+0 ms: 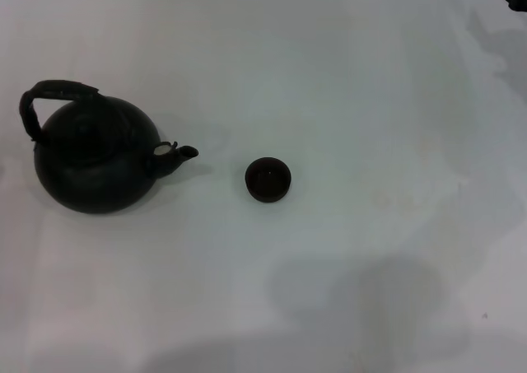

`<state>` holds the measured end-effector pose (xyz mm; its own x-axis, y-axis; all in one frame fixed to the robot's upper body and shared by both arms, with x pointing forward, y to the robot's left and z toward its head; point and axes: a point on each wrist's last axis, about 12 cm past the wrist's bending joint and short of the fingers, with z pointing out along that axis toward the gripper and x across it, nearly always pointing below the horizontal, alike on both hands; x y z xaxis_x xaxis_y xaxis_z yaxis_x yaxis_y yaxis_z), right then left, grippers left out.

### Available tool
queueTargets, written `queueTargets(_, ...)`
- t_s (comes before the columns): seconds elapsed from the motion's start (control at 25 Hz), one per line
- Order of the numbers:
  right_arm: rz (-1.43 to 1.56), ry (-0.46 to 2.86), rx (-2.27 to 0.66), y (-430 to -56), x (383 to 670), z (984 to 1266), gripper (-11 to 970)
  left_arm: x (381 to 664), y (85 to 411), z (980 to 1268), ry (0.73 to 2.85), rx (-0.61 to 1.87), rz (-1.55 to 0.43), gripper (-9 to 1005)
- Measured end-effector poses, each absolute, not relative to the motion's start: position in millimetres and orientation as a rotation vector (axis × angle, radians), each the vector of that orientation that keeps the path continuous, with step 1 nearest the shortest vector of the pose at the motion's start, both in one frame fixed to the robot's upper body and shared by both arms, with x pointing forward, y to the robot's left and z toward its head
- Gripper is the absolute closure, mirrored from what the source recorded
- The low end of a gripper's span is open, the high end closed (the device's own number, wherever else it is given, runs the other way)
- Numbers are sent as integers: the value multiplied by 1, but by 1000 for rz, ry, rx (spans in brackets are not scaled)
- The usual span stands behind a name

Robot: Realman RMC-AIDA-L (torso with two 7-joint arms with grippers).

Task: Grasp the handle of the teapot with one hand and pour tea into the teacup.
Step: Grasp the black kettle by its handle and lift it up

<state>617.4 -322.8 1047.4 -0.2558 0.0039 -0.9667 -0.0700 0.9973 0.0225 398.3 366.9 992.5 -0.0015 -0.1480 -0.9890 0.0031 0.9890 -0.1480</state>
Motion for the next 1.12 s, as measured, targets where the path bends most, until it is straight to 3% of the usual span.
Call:
queueTargets(0.32, 77, 1798, 37, -327, 622, 1053, 103, 397, 354, 991, 1593, -15, -216, 151)
queueTargets(1.12, 87, 1824, 135, -342, 603, 1038, 103, 401, 337, 995, 1570, 135, -319, 153)
